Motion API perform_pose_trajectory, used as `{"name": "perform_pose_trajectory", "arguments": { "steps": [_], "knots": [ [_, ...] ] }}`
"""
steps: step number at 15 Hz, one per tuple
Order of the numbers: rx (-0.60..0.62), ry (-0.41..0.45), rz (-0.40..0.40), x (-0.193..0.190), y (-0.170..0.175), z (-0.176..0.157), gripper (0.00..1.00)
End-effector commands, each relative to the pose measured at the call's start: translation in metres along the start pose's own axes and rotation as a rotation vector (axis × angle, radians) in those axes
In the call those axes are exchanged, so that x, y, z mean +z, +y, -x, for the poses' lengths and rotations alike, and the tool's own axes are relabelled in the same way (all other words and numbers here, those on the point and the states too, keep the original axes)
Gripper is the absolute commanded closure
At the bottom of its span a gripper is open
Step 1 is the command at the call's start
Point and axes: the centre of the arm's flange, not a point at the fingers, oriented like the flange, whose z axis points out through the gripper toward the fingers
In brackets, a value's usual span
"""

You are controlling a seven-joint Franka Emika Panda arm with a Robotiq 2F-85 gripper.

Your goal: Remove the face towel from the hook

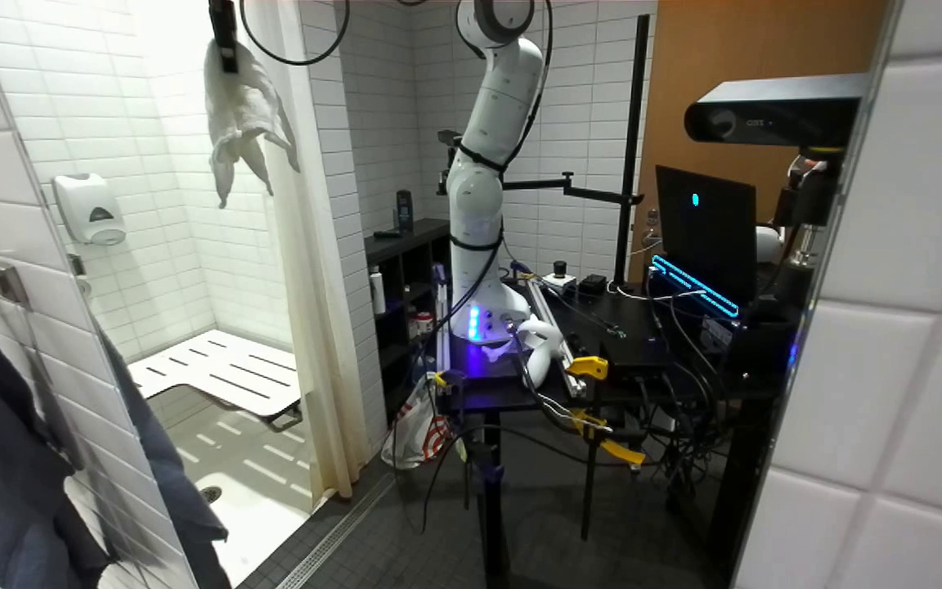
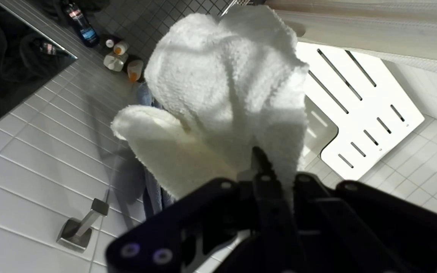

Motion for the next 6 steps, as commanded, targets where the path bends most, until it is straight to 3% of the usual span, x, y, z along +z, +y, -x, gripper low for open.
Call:
{"name": "perform_pose_trajectory", "arguments": {
  "steps": [1, 6],
  "knots": [
    [-0.013, 0.023, 0.007, 0.0021, 0.0013, 0.0108, 0.99],
    [-0.022, 0.045, 0.003, 0.0016, 0.0035, 0.0136, 0.99]
  ]
}}
